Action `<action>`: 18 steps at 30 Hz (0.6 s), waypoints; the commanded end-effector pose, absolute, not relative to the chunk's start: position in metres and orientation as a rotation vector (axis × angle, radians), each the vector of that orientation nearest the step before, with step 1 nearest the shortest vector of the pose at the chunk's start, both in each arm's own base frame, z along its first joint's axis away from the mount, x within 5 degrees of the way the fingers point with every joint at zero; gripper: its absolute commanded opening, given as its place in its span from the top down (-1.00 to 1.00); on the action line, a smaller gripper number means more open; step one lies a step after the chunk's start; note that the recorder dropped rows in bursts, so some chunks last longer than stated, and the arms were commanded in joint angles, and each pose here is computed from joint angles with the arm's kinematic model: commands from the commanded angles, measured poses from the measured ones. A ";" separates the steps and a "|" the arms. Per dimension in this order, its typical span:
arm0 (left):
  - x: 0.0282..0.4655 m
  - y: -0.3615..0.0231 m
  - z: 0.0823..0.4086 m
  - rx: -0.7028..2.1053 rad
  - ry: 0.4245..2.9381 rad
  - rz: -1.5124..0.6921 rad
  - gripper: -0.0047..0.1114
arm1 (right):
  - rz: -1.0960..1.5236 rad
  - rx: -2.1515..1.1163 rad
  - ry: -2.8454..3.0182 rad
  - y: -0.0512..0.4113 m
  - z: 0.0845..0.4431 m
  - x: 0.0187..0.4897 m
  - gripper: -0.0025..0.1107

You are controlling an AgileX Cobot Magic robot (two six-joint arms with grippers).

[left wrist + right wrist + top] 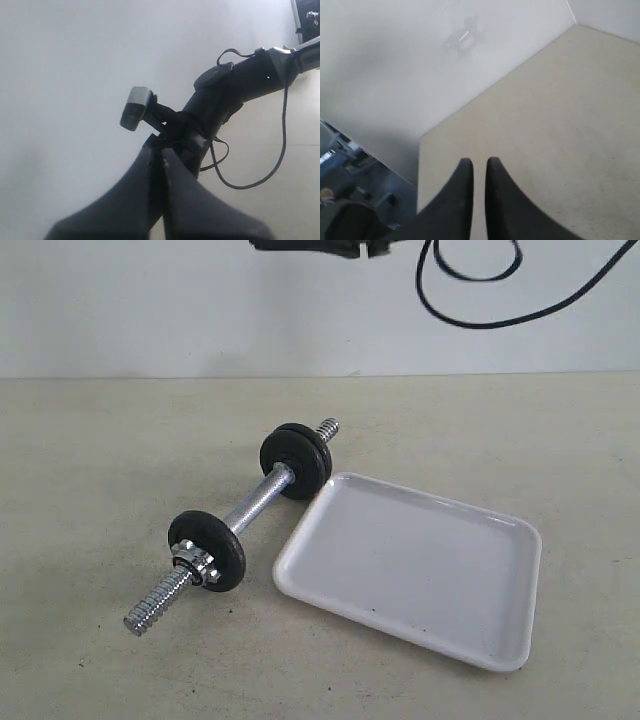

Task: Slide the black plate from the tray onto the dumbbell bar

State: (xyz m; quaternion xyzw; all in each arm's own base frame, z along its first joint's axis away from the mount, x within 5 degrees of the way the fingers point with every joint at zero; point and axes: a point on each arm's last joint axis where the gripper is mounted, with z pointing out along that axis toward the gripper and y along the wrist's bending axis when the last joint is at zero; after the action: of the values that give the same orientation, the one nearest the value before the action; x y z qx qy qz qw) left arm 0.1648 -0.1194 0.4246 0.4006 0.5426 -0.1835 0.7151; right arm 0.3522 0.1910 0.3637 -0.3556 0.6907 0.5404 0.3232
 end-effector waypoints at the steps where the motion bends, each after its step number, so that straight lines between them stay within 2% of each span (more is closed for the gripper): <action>1: 0.131 -0.104 0.445 0.852 1.098 -0.401 0.84 | 1.067 -1.205 1.739 0.170 0.402 0.316 0.86; 6: 0.097 -0.089 0.461 0.825 0.992 -0.376 0.84 | 0.630 -1.264 1.720 0.142 0.447 0.275 0.96; 9: 0.081 -0.081 0.465 0.820 0.957 -0.355 0.84 | 0.479 -1.269 1.647 0.128 0.475 0.242 0.96; 14: 0.062 -0.071 0.459 0.799 0.945 -0.354 0.84 | 0.373 -1.260 1.487 0.107 0.517 0.173 0.96; 18: 0.052 -0.067 0.445 0.798 0.946 -0.353 0.84 | 0.315 -1.270 1.370 0.090 0.538 0.110 0.96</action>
State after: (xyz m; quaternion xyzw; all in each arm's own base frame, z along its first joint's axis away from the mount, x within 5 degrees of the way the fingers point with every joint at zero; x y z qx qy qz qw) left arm 0.0577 -0.0702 0.4542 0.3773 0.4357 -0.1625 0.8009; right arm 0.1482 0.1005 0.5271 -0.5346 0.6097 0.1499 0.5657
